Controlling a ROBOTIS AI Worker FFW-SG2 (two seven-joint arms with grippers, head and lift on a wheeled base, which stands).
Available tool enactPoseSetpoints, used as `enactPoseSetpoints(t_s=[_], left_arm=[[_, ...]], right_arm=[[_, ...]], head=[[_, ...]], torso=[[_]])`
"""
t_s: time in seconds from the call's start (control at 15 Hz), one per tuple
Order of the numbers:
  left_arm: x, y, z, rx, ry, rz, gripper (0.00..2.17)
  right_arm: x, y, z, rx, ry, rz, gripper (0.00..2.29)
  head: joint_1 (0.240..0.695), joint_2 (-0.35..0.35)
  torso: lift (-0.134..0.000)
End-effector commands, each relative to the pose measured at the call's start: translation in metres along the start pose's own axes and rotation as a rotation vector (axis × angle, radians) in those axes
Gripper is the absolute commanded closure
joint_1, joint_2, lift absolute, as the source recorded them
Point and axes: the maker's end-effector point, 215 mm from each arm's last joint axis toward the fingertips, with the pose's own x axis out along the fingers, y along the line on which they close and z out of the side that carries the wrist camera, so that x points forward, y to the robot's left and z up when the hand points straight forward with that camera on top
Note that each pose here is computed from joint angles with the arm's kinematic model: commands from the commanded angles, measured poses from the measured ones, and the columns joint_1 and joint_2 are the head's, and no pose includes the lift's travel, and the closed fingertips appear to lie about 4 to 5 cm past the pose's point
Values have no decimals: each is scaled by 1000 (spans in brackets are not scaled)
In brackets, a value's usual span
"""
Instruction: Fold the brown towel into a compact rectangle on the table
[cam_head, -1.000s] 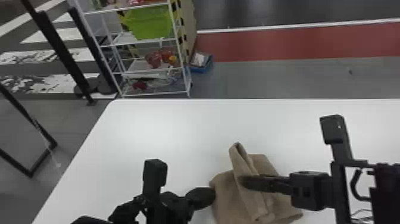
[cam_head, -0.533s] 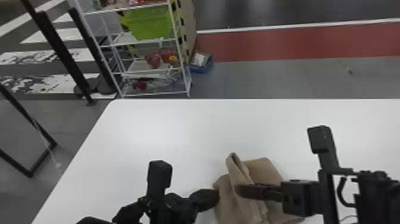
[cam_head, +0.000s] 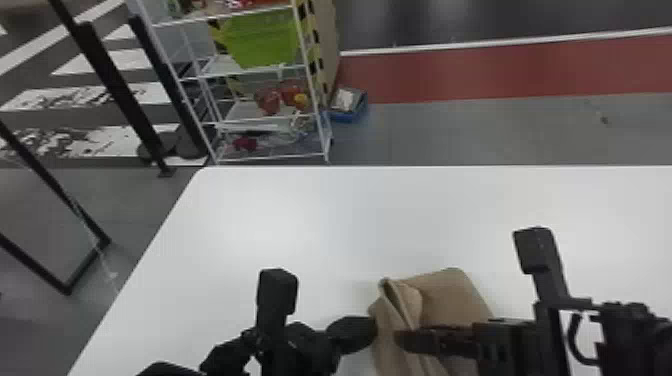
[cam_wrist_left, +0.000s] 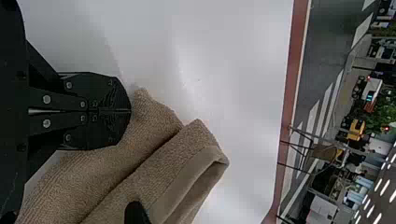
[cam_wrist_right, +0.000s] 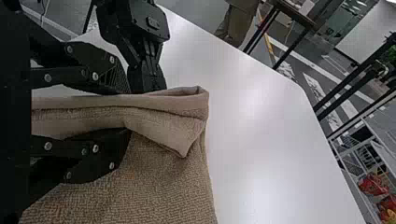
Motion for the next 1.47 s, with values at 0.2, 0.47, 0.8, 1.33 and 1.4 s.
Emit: enactPoseSetpoints(t_s=[0.2,0.47,0.8,1.33,1.4], left_arm=[[1,5,3,13,-3,21,1878],[1,10,1,20,2,42,1875],[-5,15,9,27,-12,56,1875],[-34,41,56,32,-172,124,1865],[-39,46,66,27,-212,132,1865]], right_arm=[[-13,-2,7,-10,-48,-19,49],[-45,7,28,-62,-160,-35,49],[-93,13,15,21,-194,37,444],[-123,-4,-47,161,-200,77,2044],[-122,-9,-49,157,-214,73,2044]], head=[[695,221],[695,204],[695,163],[695,132],[695,136]], torso=[[-122],[-122],[-122],[-122],[-122]])
